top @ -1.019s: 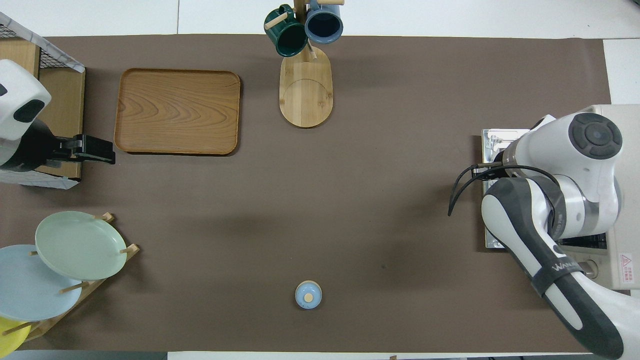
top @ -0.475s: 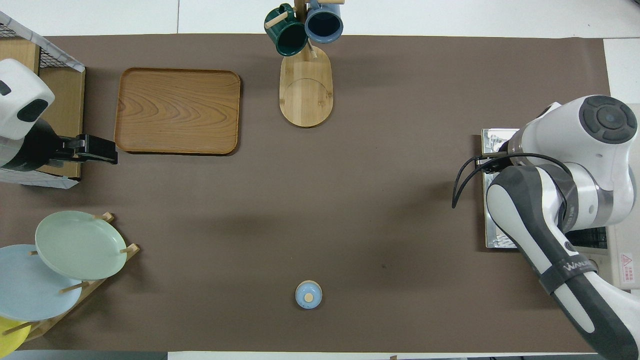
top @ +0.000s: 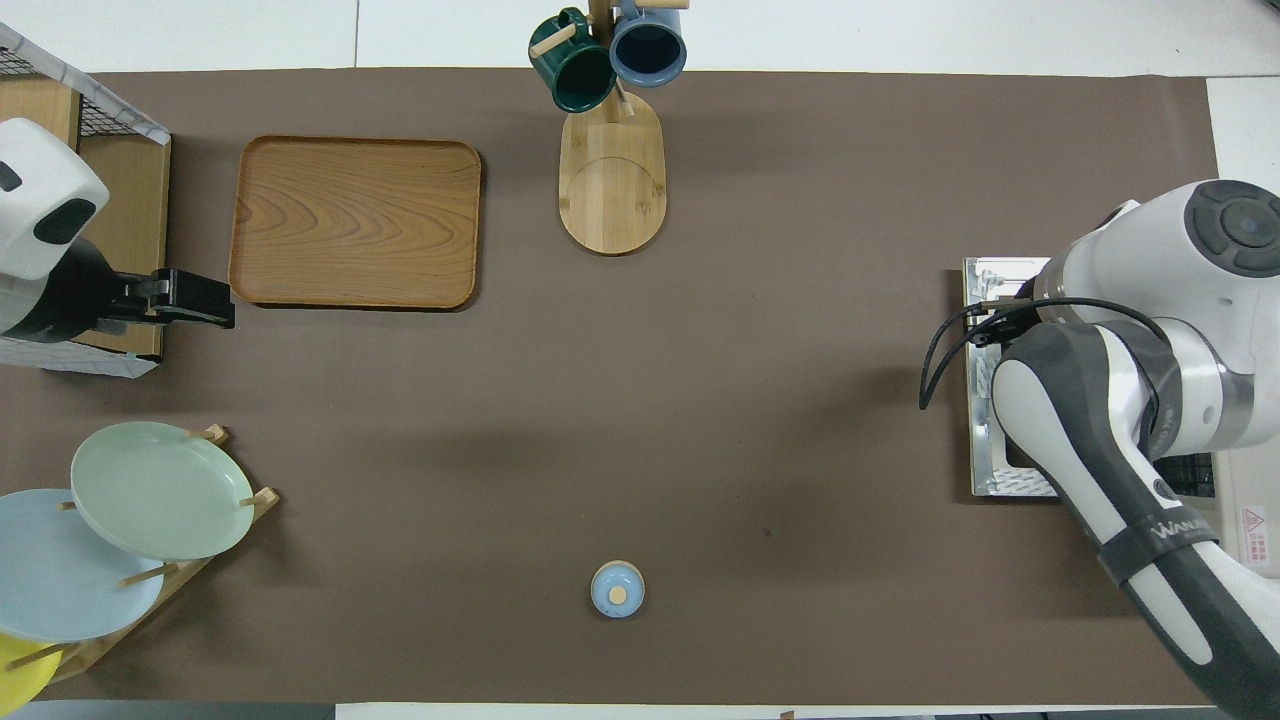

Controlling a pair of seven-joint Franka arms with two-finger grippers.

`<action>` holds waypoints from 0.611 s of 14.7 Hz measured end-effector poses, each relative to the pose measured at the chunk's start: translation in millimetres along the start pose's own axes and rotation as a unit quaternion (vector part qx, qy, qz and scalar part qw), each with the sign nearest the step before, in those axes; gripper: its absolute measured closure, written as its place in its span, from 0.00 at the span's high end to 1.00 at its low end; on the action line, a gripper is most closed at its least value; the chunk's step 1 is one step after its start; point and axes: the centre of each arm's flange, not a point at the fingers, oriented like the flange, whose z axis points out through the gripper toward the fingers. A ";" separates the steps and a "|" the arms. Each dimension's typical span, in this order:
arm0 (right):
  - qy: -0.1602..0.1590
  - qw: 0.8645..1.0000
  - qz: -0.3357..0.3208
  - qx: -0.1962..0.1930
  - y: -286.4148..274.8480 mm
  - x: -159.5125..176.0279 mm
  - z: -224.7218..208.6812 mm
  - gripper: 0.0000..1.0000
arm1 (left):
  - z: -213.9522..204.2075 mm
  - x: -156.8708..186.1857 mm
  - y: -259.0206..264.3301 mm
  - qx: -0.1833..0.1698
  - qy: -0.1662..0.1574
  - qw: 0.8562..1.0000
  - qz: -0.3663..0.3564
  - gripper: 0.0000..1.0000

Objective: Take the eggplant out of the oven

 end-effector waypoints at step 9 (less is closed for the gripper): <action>-0.026 0.999 0.019 0.000 22.1 -17.9 22.5 0.28 | 0.0 0.1 -0.6 0.000 0.000 1.000 -0.001 1.00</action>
